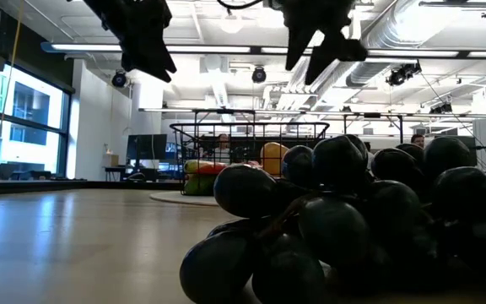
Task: Build produce basket
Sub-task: Put the lemon into the wire basket
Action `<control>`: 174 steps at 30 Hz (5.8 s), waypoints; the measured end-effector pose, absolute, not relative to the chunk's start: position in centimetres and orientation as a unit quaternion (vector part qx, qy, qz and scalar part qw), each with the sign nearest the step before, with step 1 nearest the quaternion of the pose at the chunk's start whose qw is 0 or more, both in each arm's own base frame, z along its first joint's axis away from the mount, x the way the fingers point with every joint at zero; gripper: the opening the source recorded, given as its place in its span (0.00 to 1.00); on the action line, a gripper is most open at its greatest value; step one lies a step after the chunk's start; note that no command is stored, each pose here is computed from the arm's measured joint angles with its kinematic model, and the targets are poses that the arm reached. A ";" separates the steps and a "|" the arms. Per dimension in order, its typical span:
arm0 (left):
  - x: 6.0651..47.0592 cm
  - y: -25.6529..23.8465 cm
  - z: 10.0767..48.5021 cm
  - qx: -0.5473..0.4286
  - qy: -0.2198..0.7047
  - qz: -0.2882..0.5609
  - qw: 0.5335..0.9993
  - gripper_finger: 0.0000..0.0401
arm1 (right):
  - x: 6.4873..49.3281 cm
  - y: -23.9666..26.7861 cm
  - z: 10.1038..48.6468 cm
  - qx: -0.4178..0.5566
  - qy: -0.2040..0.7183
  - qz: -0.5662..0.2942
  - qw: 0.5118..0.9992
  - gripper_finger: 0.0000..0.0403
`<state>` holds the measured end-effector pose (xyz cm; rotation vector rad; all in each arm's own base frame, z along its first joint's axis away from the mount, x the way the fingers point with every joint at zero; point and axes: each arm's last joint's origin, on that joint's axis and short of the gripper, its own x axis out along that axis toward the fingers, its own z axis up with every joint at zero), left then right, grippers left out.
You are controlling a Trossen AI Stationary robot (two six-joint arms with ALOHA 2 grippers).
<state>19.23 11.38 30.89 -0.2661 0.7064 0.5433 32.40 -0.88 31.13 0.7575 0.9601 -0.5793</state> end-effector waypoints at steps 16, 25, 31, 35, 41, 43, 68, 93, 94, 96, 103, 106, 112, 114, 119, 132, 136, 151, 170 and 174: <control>20.5 8.9 30.9 -0.115 0.346 0.211 0.907 0.52 | 29.8 10.8 30.7 0.443 0.500 -0.249 0.702 0.46; 20.8 8.0 30.9 -0.131 0.343 0.201 0.908 0.52 | 26.9 15.2 30.4 0.432 0.555 -0.244 0.667 0.46; 21.0 7.6 30.9 -0.147 0.341 0.198 0.907 0.52 | 25.0 17.6 30.2 0.420 0.599 -0.226 0.643 0.46; 21.1 7.2 30.9 -0.142 0.342 0.189 0.909 0.52 | 23.8 19.2 30.3 0.404 0.624 -0.194 0.640 0.46; 21.3 6.7 30.9 -0.136 0.344 0.178 0.912 0.52 | 22.3 20.9 30.3 0.383 0.641 -0.169 0.643 0.47; 21.3 6.6 30.9 -0.136 0.345 0.176 0.912 0.52 | 21.8 21.5 30.3 0.383 0.646 -0.168 0.638 0.50; 21.0 6.3 30.5 -0.184 0.360 0.190 0.895 0.52 | 20.1 29.0 24.5 0.448 0.642 -0.287 0.552 0.73; 21.1 6.2 30.5 -0.195 0.358 0.195 0.892 0.52 | 21.4 30.8 16.3 0.406 0.613 -0.432 0.522 0.62; 21.1 6.2 30.5 -0.195 0.358 0.195 0.892 0.52 | 21.5 30.8 16.3 0.406 0.613 -0.432 0.522 0.59; 21.1 6.2 30.5 -0.195 0.358 0.195 0.892 0.52 | 21.4 30.8 16.2 0.406 0.613 -0.432 0.522 0.52; 21.1 6.3 30.5 -0.189 0.356 0.208 0.891 0.52 | 21.5 30.7 16.2 0.404 0.613 -0.434 0.523 0.27; 21.0 6.4 30.5 -0.187 0.356 0.214 0.890 0.52 | 21.6 30.5 16.5 0.406 0.610 -0.433 0.525 0.27; 20.9 6.6 30.5 -0.173 0.350 0.254 0.885 0.52 | 22.1 29.0 19.1 0.430 0.572 -0.428 0.552 0.26; 20.9 6.7 30.6 -0.170 0.346 0.274 0.881 0.52 | 22.4 28.1 20.2 0.437 0.553 -0.431 0.564 0.26; 20.8 6.9 30.6 -0.157 0.341 0.305 0.875 0.52 | 23.7 25.3 22.7 0.445 0.511 -0.425 0.601 0.26; 20.7 7.0 30.6 -0.130 0.342 0.325 0.872 0.52 | 27.5 14.5 28.7 0.428 0.418 -0.423 0.681 0.26; 20.7 7.0 30.6 -0.127 0.343 0.323 0.873 0.52 | 28.2 10.9 29.9 0.416 0.401 -0.428 0.694 0.26; 20.8 7.0 30.7 -0.075 0.357 0.297 0.882 0.52 | 29.3 -0.2 32.3 0.365 0.357 -0.463 0.724 0.26; 20.1 9.7 30.9 -0.103 0.339 0.317 0.880 0.62 | 28.4 -12.6 33.0 0.295 0.353 -0.458 0.761 0.26; 19.9 10.5 31.2 -0.110 0.323 0.318 0.885 0.62 | 28.1 -14.9 32.9 0.288 0.354 -0.441 0.773 0.25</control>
